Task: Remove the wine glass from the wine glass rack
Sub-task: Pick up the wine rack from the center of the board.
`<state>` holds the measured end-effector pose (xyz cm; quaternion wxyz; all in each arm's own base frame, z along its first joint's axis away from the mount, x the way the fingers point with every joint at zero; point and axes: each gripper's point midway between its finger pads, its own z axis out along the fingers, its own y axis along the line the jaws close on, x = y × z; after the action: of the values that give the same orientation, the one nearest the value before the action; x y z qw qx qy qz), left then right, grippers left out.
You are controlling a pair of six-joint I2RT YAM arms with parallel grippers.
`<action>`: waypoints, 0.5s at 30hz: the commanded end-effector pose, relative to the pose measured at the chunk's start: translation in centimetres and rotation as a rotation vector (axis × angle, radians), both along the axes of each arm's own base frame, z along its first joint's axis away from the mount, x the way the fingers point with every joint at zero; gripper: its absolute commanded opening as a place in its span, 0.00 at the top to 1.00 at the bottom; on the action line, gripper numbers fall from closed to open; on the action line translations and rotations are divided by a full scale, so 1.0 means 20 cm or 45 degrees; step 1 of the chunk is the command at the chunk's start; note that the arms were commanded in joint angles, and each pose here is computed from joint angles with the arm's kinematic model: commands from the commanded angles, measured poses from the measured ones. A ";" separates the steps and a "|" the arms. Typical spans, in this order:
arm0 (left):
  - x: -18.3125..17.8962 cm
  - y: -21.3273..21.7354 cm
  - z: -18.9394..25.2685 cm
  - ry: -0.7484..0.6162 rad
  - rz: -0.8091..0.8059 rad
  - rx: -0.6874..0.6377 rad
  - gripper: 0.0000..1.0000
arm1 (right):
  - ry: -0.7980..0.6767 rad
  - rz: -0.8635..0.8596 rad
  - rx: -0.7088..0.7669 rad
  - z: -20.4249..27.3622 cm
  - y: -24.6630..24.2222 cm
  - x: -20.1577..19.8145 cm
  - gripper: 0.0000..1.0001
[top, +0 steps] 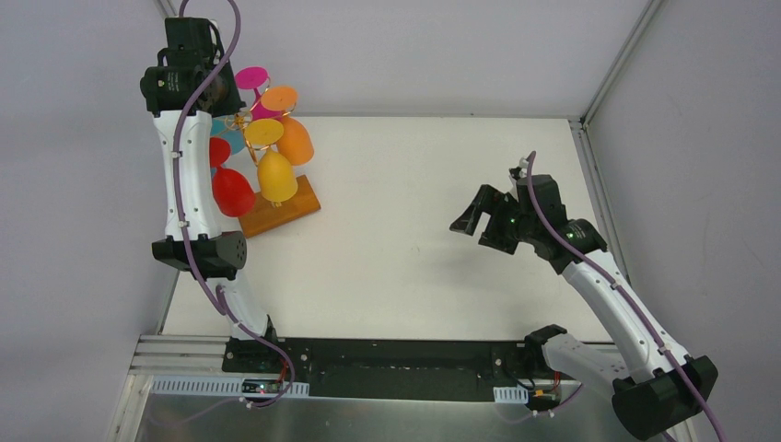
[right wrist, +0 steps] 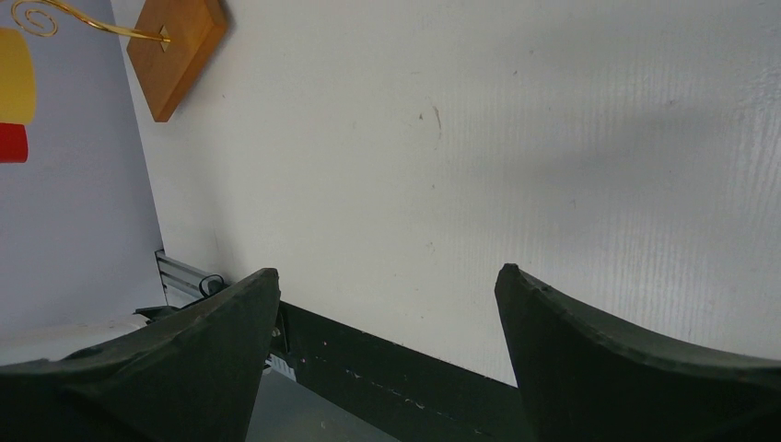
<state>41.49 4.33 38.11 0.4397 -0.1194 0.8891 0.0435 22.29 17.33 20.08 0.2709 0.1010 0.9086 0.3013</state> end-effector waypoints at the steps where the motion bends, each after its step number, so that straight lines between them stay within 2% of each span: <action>1: 0.06 0.04 0.39 -0.388 0.049 0.013 1.00 | -0.049 -0.008 -0.002 0.08 0.00 0.03 0.09; 15: 0.04 -0.05 0.44 -0.434 -0.018 -0.080 1.00 | -0.041 -0.007 -0.011 0.06 0.01 0.01 0.09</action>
<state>41.75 3.97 38.04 0.4405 -0.1296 0.8880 0.0255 22.31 17.53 20.05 0.2708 0.0972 0.9109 0.2959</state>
